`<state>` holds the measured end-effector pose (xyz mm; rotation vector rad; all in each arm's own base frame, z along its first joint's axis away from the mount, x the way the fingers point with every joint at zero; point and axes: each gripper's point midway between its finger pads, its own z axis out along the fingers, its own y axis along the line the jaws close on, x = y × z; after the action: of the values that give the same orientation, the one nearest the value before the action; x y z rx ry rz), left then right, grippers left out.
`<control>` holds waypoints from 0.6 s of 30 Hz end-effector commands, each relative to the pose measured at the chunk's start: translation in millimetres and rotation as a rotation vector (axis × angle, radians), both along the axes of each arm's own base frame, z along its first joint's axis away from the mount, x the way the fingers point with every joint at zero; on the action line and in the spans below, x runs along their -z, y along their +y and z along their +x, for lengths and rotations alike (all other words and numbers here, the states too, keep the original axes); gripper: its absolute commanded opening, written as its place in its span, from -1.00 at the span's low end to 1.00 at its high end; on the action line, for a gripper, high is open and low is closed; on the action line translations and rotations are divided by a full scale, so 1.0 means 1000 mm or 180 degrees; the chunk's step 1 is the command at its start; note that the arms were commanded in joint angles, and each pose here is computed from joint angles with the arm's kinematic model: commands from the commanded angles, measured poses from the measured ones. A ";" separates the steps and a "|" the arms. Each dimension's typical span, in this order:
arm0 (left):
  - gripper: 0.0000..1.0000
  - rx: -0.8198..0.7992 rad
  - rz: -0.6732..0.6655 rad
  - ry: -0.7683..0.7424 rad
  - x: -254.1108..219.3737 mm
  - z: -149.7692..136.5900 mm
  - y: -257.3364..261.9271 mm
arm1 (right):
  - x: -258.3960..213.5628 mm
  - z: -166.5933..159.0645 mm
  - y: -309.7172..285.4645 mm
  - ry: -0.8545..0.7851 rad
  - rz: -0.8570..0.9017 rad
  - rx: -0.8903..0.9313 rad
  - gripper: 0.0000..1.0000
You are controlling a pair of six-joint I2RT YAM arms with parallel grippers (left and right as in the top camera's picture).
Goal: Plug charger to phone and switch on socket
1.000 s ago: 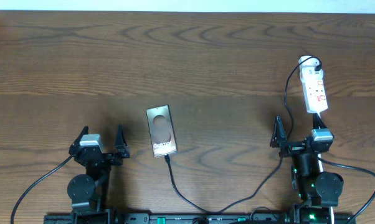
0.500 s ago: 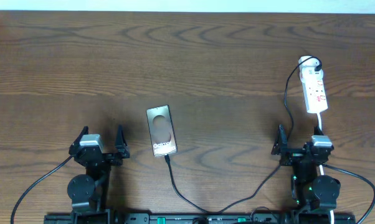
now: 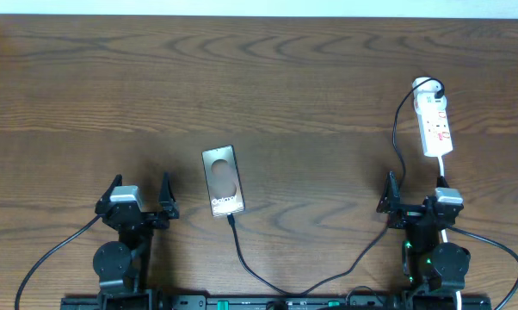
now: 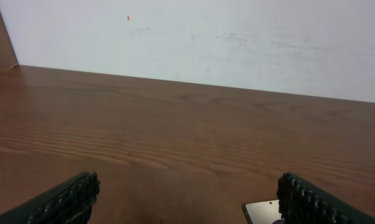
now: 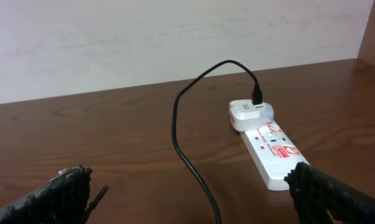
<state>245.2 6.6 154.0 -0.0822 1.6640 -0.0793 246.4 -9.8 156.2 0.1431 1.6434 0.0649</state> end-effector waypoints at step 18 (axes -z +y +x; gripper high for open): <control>0.86 0.0045 -0.0001 0.0151 0.014 -0.001 -0.002 | 0.000 0.000 0.004 -0.0001 -0.0240 -0.0077 0.99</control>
<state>245.2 6.6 154.0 -0.0818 1.6640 -0.0791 246.5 -9.1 156.1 0.0997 1.6466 0.0305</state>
